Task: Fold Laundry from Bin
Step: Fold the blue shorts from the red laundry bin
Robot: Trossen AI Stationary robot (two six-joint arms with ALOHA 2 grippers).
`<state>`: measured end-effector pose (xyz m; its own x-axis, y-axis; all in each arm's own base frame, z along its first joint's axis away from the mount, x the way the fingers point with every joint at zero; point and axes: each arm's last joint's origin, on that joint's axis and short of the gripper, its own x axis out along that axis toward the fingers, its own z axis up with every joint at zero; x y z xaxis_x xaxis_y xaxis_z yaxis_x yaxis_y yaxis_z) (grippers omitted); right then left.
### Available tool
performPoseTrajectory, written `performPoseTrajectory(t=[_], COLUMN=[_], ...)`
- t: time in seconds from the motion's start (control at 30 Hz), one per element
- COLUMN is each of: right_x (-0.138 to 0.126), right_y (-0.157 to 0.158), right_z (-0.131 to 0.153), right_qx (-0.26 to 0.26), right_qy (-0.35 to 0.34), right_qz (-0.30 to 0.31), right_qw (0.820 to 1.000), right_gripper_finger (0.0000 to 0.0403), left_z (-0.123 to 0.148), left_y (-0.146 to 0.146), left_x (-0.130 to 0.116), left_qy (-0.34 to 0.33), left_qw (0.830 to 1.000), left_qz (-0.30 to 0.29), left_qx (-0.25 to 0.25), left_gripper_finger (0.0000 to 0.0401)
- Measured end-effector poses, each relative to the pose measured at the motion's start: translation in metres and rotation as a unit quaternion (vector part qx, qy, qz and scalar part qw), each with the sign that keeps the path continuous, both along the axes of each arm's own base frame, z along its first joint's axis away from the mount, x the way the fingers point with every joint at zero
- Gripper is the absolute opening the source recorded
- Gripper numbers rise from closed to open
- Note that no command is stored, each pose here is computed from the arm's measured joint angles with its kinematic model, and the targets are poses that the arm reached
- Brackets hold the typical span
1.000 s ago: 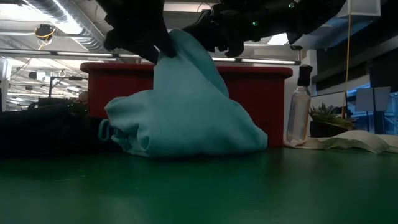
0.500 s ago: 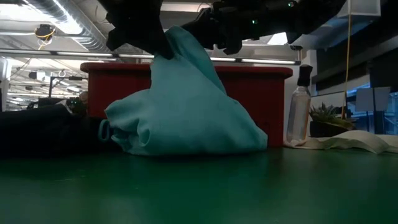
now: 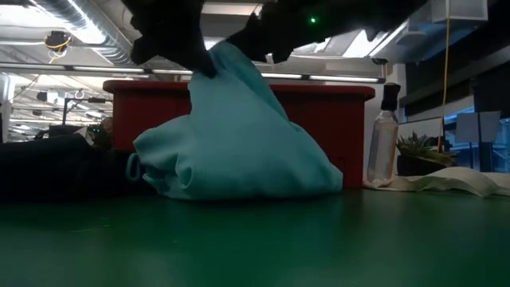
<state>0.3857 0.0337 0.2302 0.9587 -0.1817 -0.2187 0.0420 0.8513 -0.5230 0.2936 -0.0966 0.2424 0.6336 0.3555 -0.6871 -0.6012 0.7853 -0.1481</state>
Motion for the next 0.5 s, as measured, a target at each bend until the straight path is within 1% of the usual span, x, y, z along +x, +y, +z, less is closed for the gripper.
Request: performPoseTrajectory(t=[0.13, 0.2, 0.27, 0.37, 0.5], right_x=[-0.001, 0.0, -0.003, -0.007, -0.014], right_y=[0.0, -0.002, -0.003, -0.001, 0.002], right_z=[0.02, 0.028, 0.034, 0.04, 0.032], right_qx=[-0.039, -0.045, -0.039, -0.012, 0.009], right_qy=[0.08, 0.125, 0.179, 0.236, 0.3], right_qz=[-0.067, -0.09, -0.094, -0.066, -0.02], right_qw=[0.994, 0.987, 0.979, 0.969, 0.954], right_gripper_finger=[0.019, 0.0199, 0.0201, 0.0198, 0.0194], left_z=[-0.005, -0.007, -0.009, -0.011, -0.013], left_y=[-0.006, -0.008, -0.008, -0.009, -0.009], left_x=[-0.009, -0.015, -0.02, -0.028, -0.036], left_qy=[0.028, 0.044, 0.06, 0.078, 0.102], left_qw=[0.999, 0.999, 0.997, 0.995, 0.992], left_qz=[0.011, 0.023, 0.038, 0.056, 0.071], left_qx=[-0.013, -0.012, -0.006, 0.006, 0.021], left_gripper_finger=[0.0001, 0.0001, 0.0001, 0.0, 0.0])
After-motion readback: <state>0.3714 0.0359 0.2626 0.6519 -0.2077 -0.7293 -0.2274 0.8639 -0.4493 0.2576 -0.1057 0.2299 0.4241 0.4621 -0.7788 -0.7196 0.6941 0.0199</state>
